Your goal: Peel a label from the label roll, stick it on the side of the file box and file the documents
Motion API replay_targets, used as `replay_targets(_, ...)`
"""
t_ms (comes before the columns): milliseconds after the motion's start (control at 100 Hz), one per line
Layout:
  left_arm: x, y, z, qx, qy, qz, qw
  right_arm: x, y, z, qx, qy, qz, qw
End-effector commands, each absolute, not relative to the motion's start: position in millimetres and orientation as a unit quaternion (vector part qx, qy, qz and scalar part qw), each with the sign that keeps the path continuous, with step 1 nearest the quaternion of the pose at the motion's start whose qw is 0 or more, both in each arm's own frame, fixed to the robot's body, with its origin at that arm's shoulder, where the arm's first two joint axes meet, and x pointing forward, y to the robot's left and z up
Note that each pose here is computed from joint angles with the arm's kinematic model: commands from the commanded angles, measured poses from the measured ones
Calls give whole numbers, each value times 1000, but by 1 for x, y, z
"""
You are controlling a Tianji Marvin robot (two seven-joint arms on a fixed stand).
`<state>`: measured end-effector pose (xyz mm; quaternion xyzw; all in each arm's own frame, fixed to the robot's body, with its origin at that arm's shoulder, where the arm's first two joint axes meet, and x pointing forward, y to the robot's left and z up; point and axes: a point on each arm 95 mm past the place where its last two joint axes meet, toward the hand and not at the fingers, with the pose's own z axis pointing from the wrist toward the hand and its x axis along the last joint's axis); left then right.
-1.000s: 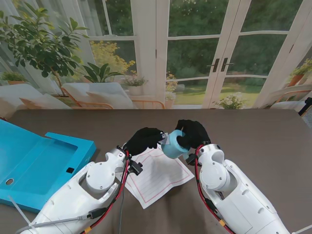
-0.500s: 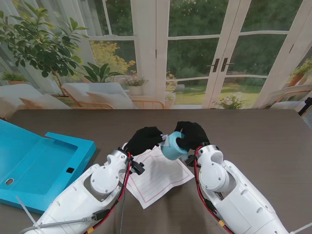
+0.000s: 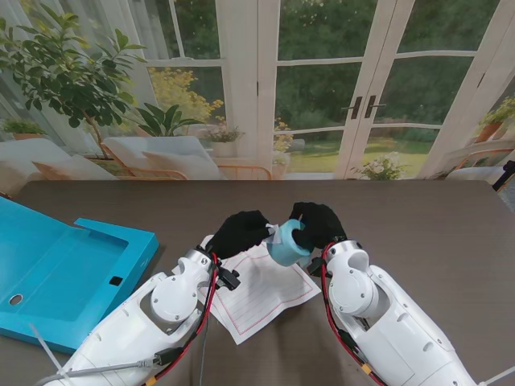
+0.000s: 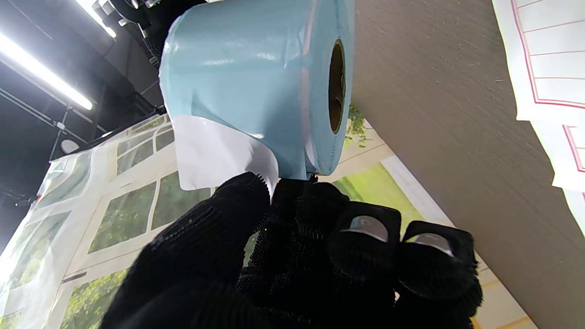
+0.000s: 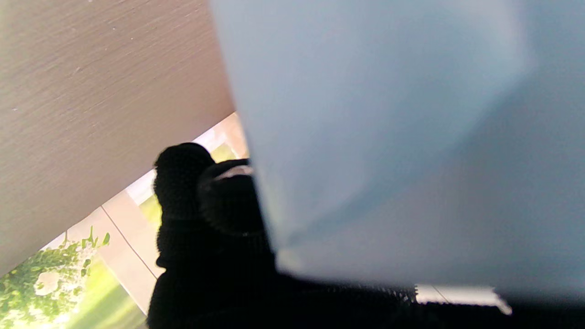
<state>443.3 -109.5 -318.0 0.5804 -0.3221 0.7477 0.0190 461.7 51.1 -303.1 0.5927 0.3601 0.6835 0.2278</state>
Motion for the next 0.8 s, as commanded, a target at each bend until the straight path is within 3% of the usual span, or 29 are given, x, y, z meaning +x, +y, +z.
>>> replay_targets(0,439,-116,-320,582,-324,745,34,464,54,-300,589,364,685,225)
replay_targets(790,432,-111,-312,598,-272,750,79,471,45,-309,597,377,666,240)
